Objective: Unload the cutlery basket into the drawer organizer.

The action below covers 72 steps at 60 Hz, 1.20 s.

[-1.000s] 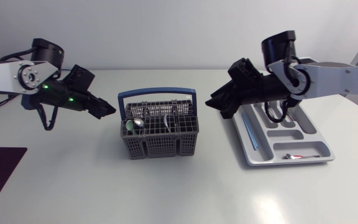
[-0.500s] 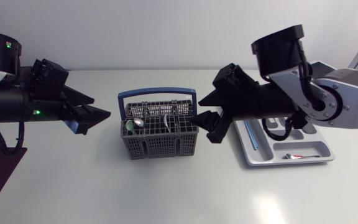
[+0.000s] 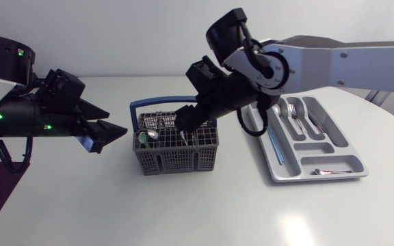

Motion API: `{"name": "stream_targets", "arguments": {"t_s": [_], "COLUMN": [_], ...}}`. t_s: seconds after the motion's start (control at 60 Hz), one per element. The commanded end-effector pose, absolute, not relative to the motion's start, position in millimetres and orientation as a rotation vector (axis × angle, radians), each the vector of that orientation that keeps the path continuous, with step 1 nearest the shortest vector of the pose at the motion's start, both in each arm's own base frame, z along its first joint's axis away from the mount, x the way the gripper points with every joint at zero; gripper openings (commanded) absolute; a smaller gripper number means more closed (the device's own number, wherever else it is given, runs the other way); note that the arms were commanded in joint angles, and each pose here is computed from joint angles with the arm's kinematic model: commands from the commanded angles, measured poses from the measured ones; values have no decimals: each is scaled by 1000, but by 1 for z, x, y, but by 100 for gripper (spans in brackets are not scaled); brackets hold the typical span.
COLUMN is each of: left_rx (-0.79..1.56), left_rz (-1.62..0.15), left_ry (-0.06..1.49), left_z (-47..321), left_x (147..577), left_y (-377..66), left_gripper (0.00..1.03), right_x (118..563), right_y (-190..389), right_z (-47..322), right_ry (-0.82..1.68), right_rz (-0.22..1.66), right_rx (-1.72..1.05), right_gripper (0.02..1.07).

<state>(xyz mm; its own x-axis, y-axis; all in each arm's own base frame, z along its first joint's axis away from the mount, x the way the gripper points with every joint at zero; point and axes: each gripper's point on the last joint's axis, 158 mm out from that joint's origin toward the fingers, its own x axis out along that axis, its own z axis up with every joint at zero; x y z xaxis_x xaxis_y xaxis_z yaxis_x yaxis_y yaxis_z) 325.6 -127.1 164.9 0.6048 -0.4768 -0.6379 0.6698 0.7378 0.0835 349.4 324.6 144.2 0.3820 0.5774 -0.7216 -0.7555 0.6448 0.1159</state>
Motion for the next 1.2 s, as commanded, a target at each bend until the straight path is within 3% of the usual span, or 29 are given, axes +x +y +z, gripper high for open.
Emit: {"name": "stream_targets", "arguments": {"t_s": [0.0,0.117,0.283,0.483,0.733,0.85,1.183], "left_rx": [317,314,317,318,320,321,328], "left_rz": [-670,-658,-660,-658,-663,-664,-671], "left_ry": [656,659,667,659,663,663,666], "left_z": [160,159,156,160,159,159,155], "left_x": [328,330,332,337,336,334,331], "left_y": [-126,-121,-121,-122,-122,-123,-123], "left_gripper": [86,86,86,86,86,86,86], "right_x": [353,355,364,361,354,355,363], "right_y": [333,334,328,332,332,330,328], "right_z": [131,121,119,108,95,91,87], "right_ry": [892,972,1009,1048,1088,1094,1062], "right_rz": [816,759,667,608,561,550,545], "right_rx": [-183,-167,-138,-123,-130,-135,-130], "right_gripper": [64,63,46,38,38,22,9]}}
